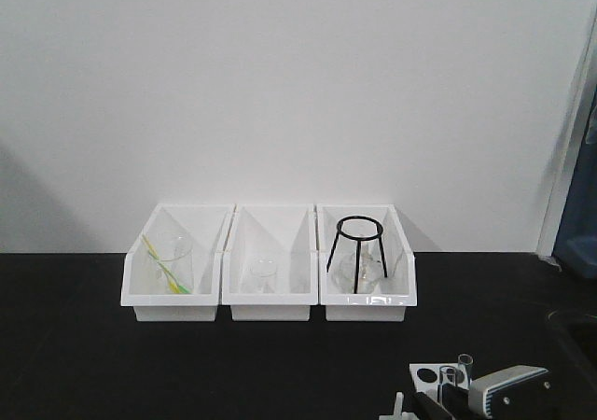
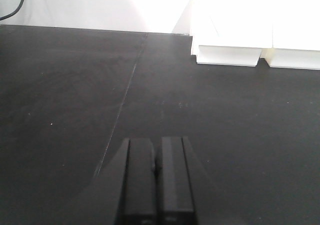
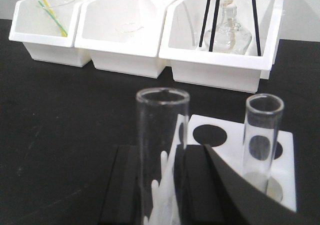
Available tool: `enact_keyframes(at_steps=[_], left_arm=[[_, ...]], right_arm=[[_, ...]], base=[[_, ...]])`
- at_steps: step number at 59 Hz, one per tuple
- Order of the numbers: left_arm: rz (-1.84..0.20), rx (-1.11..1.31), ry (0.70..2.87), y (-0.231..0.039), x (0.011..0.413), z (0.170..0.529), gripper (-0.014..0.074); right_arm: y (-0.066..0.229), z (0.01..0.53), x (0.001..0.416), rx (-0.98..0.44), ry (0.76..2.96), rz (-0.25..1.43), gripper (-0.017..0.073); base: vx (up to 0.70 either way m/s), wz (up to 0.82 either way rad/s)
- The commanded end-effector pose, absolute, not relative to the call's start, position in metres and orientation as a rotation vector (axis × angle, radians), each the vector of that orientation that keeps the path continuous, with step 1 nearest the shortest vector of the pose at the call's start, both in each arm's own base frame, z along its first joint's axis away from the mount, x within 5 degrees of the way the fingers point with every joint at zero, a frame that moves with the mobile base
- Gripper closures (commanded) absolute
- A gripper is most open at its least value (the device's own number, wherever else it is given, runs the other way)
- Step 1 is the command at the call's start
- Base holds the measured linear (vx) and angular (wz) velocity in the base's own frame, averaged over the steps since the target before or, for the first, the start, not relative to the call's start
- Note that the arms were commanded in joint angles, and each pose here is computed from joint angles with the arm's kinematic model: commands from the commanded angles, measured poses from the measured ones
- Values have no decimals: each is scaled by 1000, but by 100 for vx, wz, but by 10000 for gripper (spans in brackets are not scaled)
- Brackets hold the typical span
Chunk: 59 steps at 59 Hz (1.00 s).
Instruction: Flip and reinsert test tube from rack
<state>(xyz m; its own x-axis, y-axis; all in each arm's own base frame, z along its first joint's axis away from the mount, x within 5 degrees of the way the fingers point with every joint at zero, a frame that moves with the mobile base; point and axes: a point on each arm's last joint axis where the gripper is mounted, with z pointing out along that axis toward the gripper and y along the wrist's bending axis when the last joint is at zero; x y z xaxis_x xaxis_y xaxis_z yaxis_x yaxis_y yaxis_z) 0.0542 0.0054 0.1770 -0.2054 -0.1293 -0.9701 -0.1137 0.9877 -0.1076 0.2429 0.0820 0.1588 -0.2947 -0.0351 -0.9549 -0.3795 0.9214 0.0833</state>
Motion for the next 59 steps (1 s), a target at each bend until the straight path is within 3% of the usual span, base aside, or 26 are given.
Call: enact_keyframes(at_steps=[1, 42, 59], left_arm=[[-27, -163, 1683, 5, 55, 186, 600], [-27, -163, 1683, 5, 55, 186, 600], [-27, -163, 1683, 5, 55, 186, 600]], right_arm=[[85, 180, 248, -301, 1696, 369, 400], [74, 256, 217, -279, 1479, 344, 409], [73, 312, 221, -304, 1448, 289, 407]], base=[[0, 0], [0, 0], [0, 0]])
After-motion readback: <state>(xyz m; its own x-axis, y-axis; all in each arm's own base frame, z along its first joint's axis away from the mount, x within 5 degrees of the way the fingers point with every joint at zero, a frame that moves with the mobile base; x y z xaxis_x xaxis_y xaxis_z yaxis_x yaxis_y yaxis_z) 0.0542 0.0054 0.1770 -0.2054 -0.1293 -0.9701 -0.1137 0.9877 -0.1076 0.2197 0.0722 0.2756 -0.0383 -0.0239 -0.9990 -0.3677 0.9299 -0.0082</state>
